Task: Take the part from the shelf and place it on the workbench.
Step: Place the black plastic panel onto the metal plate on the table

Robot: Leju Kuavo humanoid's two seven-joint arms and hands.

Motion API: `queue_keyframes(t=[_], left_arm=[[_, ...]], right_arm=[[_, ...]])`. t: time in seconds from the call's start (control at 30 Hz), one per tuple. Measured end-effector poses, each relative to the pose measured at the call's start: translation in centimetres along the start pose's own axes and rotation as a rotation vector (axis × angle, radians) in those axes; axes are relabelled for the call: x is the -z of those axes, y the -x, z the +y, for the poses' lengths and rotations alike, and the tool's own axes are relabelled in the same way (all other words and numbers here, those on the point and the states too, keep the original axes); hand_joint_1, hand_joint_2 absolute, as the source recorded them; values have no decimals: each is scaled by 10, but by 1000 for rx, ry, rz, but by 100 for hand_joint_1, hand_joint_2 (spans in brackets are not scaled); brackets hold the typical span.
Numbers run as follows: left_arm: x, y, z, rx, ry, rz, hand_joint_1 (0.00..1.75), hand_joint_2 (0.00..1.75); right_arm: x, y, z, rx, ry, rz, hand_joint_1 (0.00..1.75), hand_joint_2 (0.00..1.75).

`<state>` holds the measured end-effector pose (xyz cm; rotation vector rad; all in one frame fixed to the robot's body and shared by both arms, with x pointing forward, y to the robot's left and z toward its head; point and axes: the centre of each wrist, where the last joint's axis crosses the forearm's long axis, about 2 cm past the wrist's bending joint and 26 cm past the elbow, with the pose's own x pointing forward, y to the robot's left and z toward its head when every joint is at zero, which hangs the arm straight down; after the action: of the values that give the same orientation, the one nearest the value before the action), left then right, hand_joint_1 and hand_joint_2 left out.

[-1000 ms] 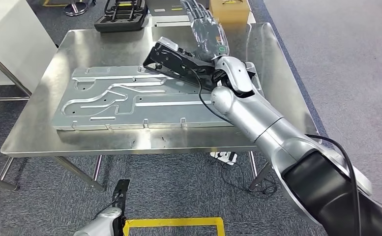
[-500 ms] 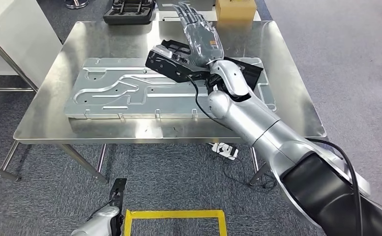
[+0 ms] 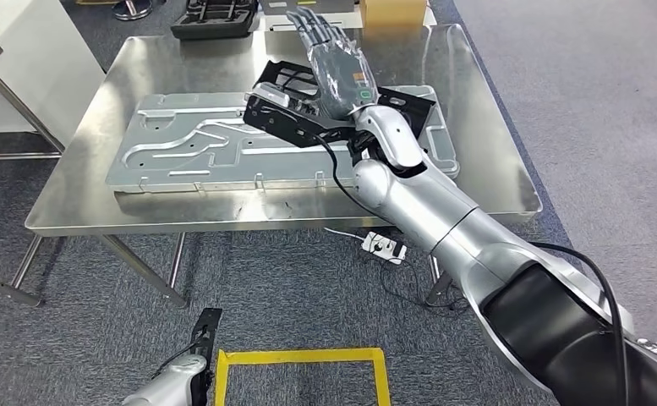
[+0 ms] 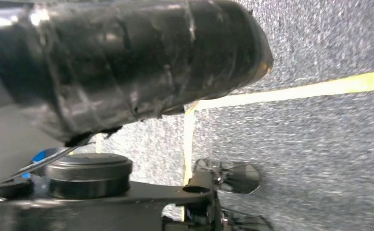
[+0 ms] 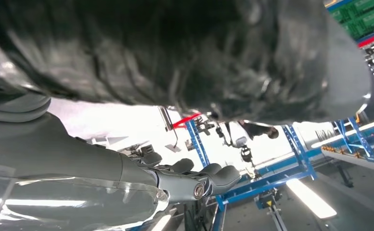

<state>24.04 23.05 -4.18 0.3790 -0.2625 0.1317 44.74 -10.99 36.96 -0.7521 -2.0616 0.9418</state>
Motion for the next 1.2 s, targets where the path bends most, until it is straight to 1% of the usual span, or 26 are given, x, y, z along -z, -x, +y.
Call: queue_keyframes(t=[0.1,0.17,0.3,0.37,0.47,0.57,0.63,0.7,0.83,1.03,1.2], left_arm=[[-1,-3,-2,48,35,12,0,0],[-3,-1,-6,67,57,22,0,0],[-12,3,-22,76,108,33,0,0],[-17,5,-31,89,166,54,0,0],[-28,9,-49,129,292,97,0,0],[-41,12,-67,168,389,123,0,0],[-44,12,-72,180,426,132,0,0],[-40,9,-66,193,471,157,0,0],[-23,-2,-40,216,525,194,0,0],[-2,-11,-4,207,493,206,0,0],[6,-14,11,187,487,212,0,0]], right_arm=[[-1,1,0,-7,-2,7,0,0],[-3,2,1,-12,-7,14,0,0],[-5,7,3,-19,-13,18,0,0],[-7,8,4,-17,-15,7,0,0],[-8,9,7,-11,-17,-24,0,0],[-5,1,10,3,-13,-65,0,0],[-3,-4,11,12,-14,-85,0,0],[-3,-6,13,21,-19,-99,0,0],[2,-16,15,45,-24,-137,0,0],[4,-25,22,73,-40,-163,0,0],[6,-31,23,81,-45,-169,0,0]])
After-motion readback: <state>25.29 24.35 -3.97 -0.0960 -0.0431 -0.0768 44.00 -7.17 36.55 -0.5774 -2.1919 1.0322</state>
